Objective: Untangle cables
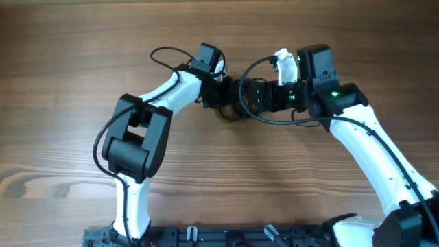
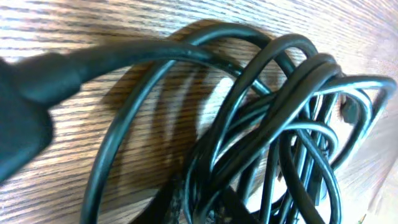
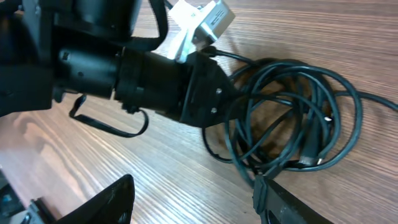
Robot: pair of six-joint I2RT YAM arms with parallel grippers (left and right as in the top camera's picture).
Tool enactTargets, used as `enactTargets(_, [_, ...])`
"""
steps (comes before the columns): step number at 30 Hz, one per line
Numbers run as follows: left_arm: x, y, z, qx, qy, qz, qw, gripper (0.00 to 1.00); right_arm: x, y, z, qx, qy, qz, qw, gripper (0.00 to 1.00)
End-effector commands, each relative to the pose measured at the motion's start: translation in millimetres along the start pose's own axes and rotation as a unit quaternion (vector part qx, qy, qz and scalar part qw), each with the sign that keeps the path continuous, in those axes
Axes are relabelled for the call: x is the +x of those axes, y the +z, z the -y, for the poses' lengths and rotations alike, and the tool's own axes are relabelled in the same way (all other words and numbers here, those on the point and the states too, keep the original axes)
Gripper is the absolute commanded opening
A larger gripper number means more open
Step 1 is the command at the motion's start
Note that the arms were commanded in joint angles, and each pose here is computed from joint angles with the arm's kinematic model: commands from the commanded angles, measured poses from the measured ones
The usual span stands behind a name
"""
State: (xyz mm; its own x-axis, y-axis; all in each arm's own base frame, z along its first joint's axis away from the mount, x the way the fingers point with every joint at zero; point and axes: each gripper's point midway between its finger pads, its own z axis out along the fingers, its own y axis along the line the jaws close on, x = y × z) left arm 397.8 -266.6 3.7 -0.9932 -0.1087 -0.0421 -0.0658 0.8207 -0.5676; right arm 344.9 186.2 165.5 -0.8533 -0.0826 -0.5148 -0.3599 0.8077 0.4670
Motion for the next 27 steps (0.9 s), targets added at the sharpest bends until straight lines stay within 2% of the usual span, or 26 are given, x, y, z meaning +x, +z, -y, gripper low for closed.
enactTargets(1, [7.1, 12.7, -12.7, -0.012, -0.002, -0.012, 1.0, 0.04, -3.3, 5.9, 12.2, 0.063, -0.022, 0.008, 0.998, 0.63])
enactTargets(6, [5.9, 12.7, -11.9, -0.01, -0.001, -0.01, 1.0, 0.04, -4.0, 15.9, 4.9, 0.079, -0.067, 0.01, 0.995, 0.57])
enactTargets(10, [4.7, 12.7, -11.1, -0.009, 0.001, -0.007, 1.0, 0.04, 2.8, 33.6, 19.0, 0.115, -0.074, -0.008, 0.99, 0.54])
enactTargets(19, [4.4, 12.7, -11.1, -0.008, 0.001, -0.007, 1.0, 0.04, 20.1, 63.0, 36.1, 0.119, -0.111, -0.056, 0.985, 0.52])
enactTargets(22, [4.6, 12.7, -11.0, -0.008, -0.003, -0.007, 1.0, 0.04, 17.9, 71.2, 38.9, 0.118, -0.117, -0.053, 0.985, 0.44])
enactTargets(26, [5.0, 12.7, -11.4, -0.009, -0.004, -0.008, 1.0, 0.04, 19.4, 80.7, 42.8, 0.117, -0.116, -0.056, 0.985, 0.2])
enactTargets(27, [5.3, 12.6, -11.7, -0.01, -0.01, -0.009, 1.0, 0.04, 20.3, 82.5, 43.3, 0.116, -0.109, -0.057, 0.986, 0.11])
